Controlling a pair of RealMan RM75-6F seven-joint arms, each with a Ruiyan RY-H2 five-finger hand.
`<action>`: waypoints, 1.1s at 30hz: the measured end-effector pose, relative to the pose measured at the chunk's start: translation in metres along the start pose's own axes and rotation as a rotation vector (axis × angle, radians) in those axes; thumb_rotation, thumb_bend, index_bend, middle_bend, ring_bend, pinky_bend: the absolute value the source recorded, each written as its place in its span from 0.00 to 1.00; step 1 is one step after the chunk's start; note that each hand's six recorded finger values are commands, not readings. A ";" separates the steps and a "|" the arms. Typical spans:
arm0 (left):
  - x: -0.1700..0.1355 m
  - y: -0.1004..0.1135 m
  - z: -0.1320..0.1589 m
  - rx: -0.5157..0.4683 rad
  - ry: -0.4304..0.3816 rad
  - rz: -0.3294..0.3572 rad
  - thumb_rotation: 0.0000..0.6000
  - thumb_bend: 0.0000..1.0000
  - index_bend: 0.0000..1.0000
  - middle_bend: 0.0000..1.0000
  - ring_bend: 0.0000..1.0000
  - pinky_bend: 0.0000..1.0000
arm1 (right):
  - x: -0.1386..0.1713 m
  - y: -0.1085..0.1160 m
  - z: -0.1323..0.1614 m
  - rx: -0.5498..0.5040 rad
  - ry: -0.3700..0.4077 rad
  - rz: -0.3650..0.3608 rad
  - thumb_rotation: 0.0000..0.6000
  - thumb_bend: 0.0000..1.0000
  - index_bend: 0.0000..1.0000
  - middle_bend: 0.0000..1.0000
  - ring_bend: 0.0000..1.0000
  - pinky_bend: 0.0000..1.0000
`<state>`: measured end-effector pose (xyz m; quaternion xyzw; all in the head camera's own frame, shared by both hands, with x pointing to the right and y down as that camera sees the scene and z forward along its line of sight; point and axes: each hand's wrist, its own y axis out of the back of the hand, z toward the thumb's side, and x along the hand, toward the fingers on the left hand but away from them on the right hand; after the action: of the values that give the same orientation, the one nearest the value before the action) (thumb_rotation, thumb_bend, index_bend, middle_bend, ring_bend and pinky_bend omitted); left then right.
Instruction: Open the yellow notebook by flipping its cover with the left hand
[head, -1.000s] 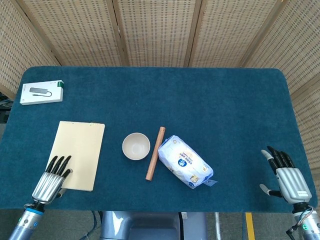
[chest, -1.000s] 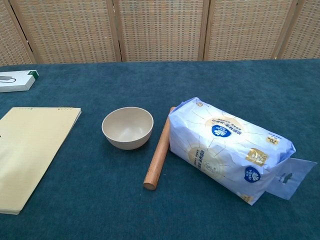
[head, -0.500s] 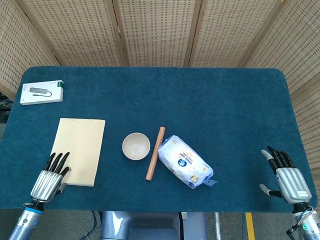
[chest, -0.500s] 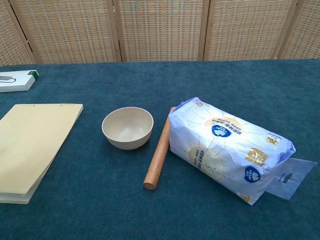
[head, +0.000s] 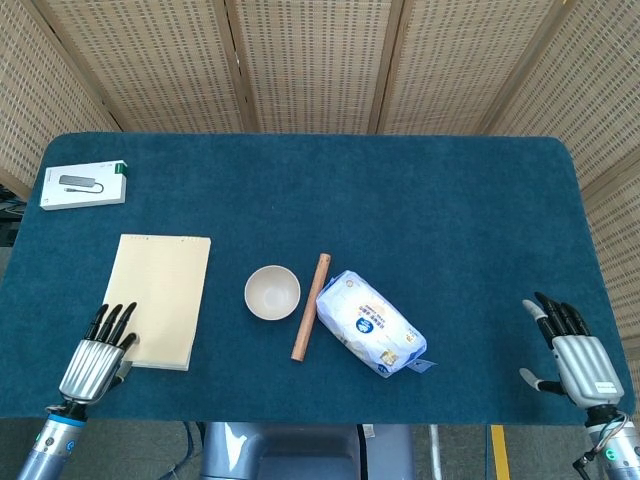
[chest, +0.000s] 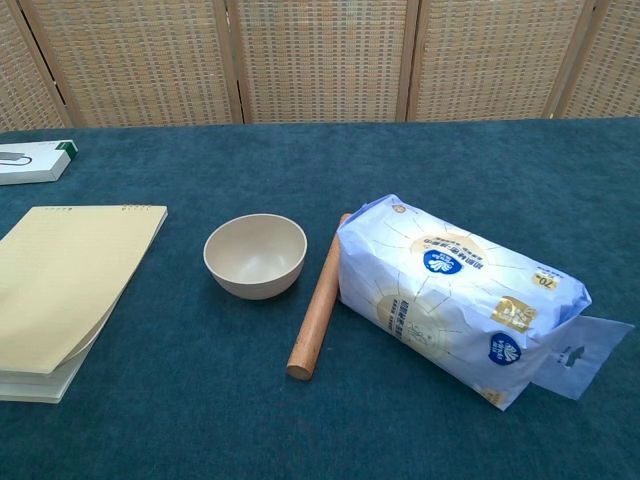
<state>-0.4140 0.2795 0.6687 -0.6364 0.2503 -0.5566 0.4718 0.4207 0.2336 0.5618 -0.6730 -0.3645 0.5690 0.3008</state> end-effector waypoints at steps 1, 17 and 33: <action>0.000 0.000 0.000 -0.001 0.000 0.000 1.00 0.39 0.43 0.00 0.00 0.00 | 0.000 0.000 0.000 0.000 0.000 0.000 1.00 0.23 0.02 0.00 0.00 0.03; 0.001 0.004 -0.002 -0.011 0.011 0.026 1.00 0.43 0.59 0.00 0.00 0.00 | 0.000 0.000 0.000 -0.001 0.000 0.000 1.00 0.23 0.02 0.00 0.00 0.03; -0.013 0.016 -0.003 -0.014 0.005 0.053 1.00 0.43 0.76 0.00 0.00 0.00 | 0.000 0.001 0.000 0.000 0.001 -0.001 1.00 0.23 0.02 0.00 0.00 0.03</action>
<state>-0.4168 0.2821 0.6482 -0.6315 0.2722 -0.5435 0.4813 0.4207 0.2336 0.5611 -0.6731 -0.3649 0.5684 0.3013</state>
